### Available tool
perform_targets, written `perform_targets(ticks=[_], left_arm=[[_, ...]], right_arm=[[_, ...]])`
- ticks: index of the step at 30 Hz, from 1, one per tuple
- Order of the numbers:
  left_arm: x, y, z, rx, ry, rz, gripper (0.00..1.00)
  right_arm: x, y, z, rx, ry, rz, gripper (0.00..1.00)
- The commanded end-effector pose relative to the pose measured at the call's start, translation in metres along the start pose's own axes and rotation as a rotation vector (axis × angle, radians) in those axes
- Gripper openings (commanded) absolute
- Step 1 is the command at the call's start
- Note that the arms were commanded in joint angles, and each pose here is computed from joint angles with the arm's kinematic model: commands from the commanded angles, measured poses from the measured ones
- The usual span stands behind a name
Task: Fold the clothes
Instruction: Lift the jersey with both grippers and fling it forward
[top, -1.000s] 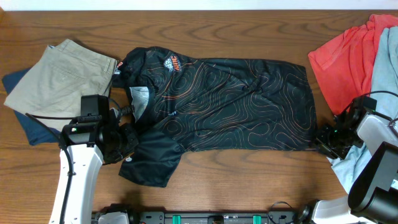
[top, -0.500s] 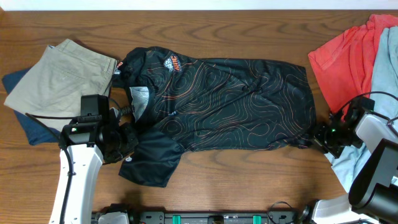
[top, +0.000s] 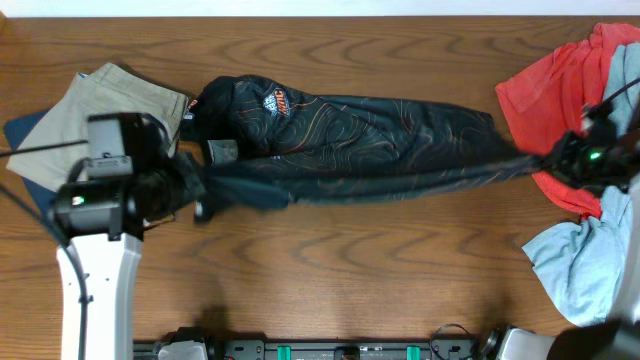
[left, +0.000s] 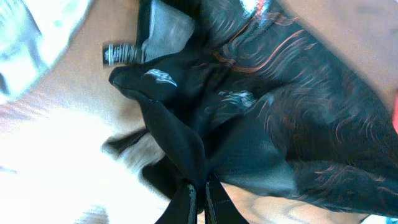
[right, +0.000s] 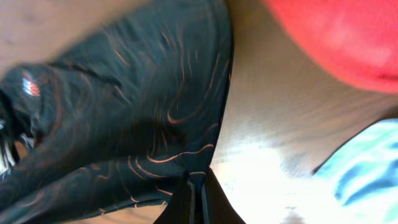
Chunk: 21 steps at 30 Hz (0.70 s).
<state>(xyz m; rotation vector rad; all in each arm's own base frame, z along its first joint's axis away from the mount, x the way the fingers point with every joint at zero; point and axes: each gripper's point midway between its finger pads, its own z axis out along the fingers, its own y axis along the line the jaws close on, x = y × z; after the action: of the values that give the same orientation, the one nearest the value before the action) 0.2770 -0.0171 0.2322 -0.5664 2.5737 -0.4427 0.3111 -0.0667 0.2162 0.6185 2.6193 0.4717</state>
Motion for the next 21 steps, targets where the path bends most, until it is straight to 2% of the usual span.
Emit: perform_targets(ticks=[1,9,13,17,21], left_arm=[[-0.022,-0.019,-0.042,0.038,-0.119,0.042,0.06],[-0.046,-0.059,-0.147,0.145,-0.376,0.117,0.06],[-0.048,-0.074,-0.201,0.199,-0.522,0.155,0.06],[-0.047,-0.078,-0.24,0.212,-0.64,0.172,0.06],[-0.053,-0.083,-0.247,0.227,-0.676,0.181,0.06]], right_arm=[[-0.019,0.02,-0.055,0.031,-0.17,-0.11,0.01],[-0.032,0.065,-0.176,0.045,-0.507,-0.225,0.01],[-0.033,0.067,-0.223,0.11,-0.65,-0.202,0.01],[-0.032,0.073,-0.254,0.132,-0.744,-0.202,0.01],[-0.033,0.074,-0.255,0.129,-0.746,-0.204,0.01]])
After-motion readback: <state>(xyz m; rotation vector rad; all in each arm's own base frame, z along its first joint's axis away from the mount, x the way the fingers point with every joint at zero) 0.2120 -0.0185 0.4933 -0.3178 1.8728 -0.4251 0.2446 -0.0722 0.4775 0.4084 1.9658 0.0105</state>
